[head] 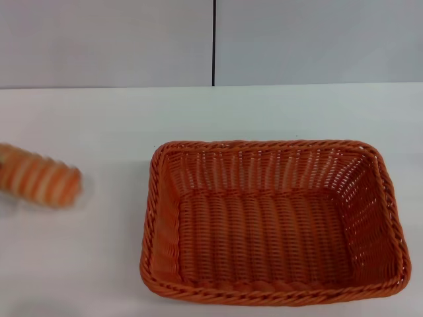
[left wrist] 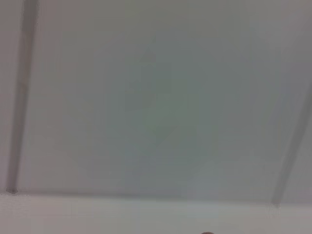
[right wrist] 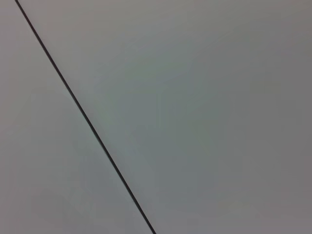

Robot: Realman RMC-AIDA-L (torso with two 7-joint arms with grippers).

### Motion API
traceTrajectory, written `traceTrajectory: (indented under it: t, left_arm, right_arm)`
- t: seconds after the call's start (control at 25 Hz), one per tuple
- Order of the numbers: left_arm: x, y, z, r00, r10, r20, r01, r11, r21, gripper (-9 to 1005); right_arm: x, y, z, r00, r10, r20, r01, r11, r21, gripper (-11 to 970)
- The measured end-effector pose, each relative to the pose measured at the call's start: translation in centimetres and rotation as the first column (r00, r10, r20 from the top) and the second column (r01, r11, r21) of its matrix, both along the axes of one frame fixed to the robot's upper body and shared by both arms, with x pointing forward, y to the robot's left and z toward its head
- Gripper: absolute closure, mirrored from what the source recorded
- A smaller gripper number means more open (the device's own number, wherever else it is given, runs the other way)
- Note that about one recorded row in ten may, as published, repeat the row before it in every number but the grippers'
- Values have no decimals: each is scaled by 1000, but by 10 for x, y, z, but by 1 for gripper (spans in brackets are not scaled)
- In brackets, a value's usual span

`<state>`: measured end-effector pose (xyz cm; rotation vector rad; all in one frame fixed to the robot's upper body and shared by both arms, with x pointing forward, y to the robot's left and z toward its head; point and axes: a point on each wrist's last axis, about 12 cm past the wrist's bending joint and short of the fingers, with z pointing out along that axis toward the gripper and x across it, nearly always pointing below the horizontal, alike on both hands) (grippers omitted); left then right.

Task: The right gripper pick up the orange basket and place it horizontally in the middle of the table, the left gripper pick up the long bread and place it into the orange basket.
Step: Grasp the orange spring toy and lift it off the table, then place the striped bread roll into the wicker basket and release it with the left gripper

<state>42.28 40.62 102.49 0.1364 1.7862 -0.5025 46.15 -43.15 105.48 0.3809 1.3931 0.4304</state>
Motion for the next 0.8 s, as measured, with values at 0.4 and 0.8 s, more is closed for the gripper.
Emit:
traceTrajectory:
  t: [0.4,0.8]
  left_arm:
    - [22,-19,33,971,16,240,41,972,-231,815]
    - [56,-147,31,814,-463,351,560,785,-264,822]
  right_arm:
    - [0,0,1,1000,-11,20,11,1000,14,593]
    - [1,5,-2,1000,-6,14,6,999,34,593]
